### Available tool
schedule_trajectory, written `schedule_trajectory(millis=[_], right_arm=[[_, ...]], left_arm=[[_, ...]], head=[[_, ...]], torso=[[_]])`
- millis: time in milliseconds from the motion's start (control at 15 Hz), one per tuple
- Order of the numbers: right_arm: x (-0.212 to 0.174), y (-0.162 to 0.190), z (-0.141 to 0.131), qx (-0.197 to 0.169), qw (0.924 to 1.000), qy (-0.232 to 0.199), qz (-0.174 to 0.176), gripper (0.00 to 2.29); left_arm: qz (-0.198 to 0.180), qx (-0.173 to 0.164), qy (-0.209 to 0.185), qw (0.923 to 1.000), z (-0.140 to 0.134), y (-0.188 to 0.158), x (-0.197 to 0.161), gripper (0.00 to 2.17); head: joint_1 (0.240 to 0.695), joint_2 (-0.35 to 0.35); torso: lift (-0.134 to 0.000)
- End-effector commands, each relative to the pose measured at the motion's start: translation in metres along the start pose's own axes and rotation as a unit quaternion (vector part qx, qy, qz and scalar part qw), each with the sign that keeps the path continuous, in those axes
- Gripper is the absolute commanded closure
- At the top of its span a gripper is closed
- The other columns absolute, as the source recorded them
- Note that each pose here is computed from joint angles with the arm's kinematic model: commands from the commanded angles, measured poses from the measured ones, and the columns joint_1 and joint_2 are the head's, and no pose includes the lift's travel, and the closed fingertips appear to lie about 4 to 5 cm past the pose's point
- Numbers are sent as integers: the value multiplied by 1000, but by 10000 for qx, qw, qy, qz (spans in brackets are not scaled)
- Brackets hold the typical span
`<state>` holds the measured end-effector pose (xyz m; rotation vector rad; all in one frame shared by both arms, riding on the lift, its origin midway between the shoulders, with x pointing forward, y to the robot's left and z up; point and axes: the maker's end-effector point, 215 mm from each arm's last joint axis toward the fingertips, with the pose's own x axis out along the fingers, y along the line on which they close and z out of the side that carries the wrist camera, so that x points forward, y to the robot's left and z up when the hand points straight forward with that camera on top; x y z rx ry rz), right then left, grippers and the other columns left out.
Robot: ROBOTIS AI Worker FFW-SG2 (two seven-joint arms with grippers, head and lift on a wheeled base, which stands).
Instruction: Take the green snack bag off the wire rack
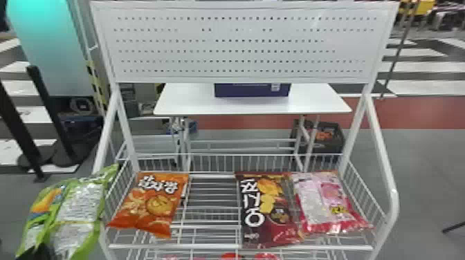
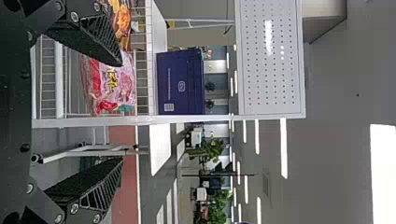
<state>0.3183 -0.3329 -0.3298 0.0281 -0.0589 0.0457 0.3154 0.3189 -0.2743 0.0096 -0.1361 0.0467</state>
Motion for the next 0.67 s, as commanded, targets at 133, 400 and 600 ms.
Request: schedule_trajectory(millis=[133, 400, 600], right_arm=[[-1, 0, 1, -8, 10000, 9, 1, 174], [-1, 0, -2, -10, 10000, 70, 11, 174], [-1, -1, -2, -16, 10000, 75, 7, 174]], left_arm=[[-10, 4, 5, 10000, -1, 0, 0, 1531], [-12, 17, 25, 10000, -2, 0, 0, 1531], [-7, 14, 16, 10000, -1, 0, 0, 1531]], head=[[499, 0], [499, 0], [499, 0]], torso=[[0], [0], [0]])
